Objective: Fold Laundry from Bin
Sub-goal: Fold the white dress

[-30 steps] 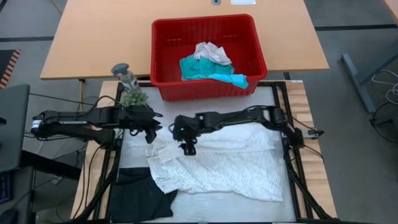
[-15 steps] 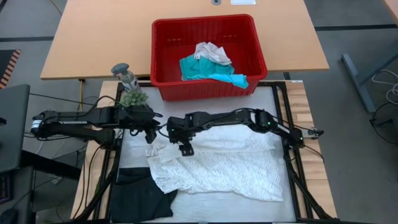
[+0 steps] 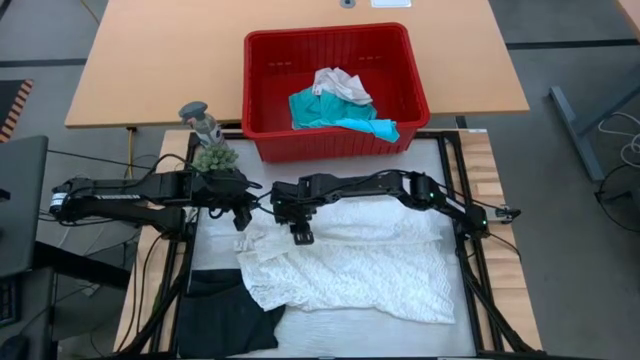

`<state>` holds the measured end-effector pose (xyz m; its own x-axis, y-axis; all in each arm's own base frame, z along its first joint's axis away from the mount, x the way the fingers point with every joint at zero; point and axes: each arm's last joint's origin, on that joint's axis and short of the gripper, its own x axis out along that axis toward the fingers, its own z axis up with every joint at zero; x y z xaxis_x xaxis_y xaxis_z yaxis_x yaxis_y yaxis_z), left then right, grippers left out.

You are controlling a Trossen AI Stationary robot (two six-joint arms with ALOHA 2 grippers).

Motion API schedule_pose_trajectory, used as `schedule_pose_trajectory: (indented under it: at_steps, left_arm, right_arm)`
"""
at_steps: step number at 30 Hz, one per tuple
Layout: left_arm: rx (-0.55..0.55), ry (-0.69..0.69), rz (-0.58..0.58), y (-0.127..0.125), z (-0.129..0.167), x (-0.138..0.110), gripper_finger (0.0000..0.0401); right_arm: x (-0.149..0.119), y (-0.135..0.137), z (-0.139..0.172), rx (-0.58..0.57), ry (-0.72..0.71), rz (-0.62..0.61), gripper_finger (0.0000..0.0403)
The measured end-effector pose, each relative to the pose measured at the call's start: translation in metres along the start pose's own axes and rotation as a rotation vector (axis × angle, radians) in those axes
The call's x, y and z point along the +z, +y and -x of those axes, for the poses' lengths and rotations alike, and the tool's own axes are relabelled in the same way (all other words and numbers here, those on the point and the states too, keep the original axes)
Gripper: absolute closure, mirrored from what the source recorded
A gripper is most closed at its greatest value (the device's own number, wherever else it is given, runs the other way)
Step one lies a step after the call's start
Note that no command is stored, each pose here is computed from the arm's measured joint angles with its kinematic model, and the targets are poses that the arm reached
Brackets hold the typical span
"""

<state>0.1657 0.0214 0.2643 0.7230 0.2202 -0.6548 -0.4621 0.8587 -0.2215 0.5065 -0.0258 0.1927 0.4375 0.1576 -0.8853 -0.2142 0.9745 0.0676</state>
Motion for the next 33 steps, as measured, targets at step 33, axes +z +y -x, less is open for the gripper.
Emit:
schedule_pose_trajectory:
  at_steps: [33]
  left_arm:
    - [0.082,0.034,0.096,0.012,-0.029,-0.034,0.0301]
  right_arm:
    - [0.005,-0.022,0.044,-0.099,0.063,-0.148,0.0388]
